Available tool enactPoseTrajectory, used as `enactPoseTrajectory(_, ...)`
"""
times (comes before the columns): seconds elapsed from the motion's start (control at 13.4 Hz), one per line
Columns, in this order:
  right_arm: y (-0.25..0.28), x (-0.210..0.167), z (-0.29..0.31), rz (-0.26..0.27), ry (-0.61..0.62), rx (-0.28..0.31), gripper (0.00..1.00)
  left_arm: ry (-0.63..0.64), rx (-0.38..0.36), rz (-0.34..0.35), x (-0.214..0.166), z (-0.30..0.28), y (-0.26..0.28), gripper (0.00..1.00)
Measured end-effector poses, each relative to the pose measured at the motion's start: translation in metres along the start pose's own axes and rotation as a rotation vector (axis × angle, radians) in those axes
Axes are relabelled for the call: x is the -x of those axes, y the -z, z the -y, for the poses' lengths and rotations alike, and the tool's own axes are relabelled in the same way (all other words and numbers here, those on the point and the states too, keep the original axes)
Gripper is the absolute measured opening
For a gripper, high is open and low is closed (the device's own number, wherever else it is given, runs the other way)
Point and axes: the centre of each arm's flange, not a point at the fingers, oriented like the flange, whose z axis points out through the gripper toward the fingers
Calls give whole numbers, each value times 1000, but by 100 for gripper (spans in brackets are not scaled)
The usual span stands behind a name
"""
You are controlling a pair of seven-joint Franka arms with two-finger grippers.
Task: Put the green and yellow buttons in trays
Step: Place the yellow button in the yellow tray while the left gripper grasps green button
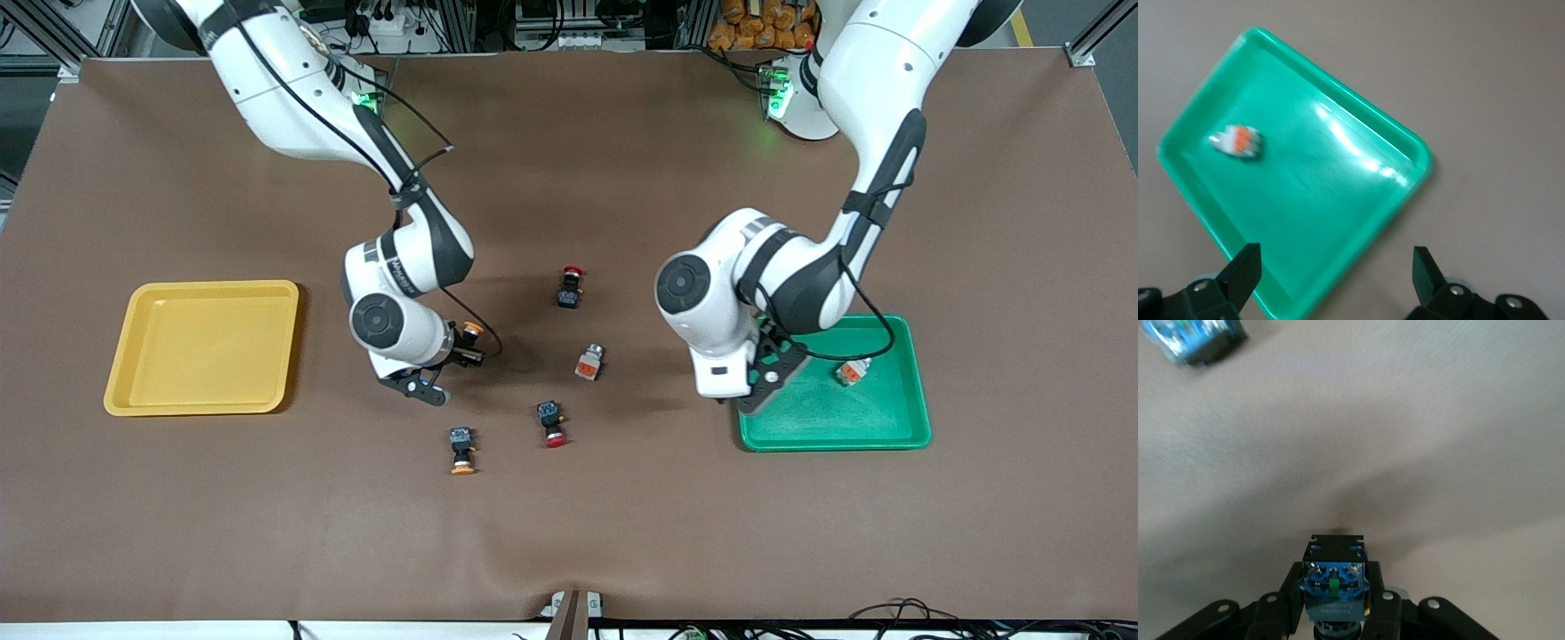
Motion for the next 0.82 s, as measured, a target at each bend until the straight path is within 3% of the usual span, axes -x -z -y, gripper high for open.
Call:
enactPoseTrajectory(0.22,71,-37,-32,80,36,26,41,-29,103,77,39,-22,13,100)
enactPoseTrajectory(0.45,102,-88,-115,140,153,6,41,-37,203,167,86,-47,18,100)
enactPoseTrajectory(0.82,120,-152,-255,147,326,18,41,132,234,268,159,-72,9,100)
